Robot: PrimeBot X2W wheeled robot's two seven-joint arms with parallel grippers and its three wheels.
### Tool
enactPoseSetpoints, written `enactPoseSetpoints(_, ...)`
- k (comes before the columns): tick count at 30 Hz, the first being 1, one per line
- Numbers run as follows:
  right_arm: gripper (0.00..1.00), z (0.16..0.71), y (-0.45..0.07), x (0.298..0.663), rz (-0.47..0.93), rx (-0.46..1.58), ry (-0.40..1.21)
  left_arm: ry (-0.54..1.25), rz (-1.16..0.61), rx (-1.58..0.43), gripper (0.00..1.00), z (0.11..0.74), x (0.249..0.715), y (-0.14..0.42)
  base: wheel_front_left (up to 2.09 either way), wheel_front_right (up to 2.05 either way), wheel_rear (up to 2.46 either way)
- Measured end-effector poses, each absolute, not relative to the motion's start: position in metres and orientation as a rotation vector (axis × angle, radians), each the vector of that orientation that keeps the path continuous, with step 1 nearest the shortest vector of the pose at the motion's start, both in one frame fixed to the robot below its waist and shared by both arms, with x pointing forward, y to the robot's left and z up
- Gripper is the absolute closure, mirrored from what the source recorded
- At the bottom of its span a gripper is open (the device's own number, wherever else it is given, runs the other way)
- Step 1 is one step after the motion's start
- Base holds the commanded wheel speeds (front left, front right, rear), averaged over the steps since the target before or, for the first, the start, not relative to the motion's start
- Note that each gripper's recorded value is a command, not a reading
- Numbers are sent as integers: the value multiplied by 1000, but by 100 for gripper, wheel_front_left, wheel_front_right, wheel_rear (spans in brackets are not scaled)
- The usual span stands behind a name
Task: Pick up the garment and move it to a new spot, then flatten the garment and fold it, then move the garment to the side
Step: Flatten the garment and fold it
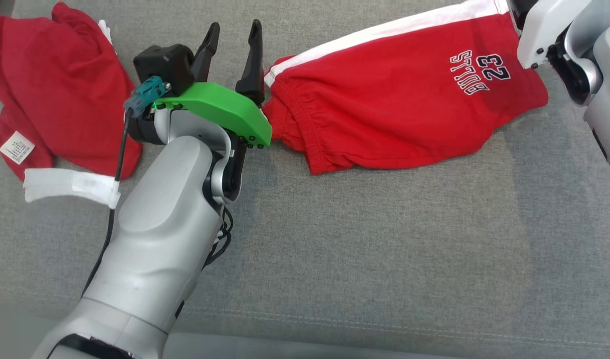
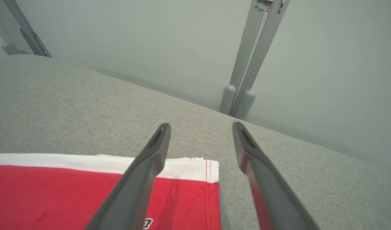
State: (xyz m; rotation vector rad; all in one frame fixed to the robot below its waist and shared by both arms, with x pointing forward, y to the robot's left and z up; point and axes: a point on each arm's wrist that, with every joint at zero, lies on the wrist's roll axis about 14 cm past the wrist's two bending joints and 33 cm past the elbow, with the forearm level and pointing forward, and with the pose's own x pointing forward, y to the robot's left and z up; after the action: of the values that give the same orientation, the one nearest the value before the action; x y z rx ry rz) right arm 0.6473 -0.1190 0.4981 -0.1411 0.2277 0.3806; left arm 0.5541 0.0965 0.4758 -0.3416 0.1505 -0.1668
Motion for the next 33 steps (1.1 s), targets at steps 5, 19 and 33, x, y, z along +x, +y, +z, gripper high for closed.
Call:
enactPoseSetpoints(5, 0, 496, -124, 632, 368, -96, 234, 86, -129, -366, 0, 489, 540, 111, 0, 0, 0)
enactPoseSetpoints(19, 0, 491, -158, 570, 239, 119, 236, -163, 1, -368, 0, 541, 439, 165, 0, 0, 0)
enactPoseSetpoints(33, 0, 435, -171, 548, 104, 216, 390, -50, 47, -335, 0, 497, 368, 176, 0, 0, 0)
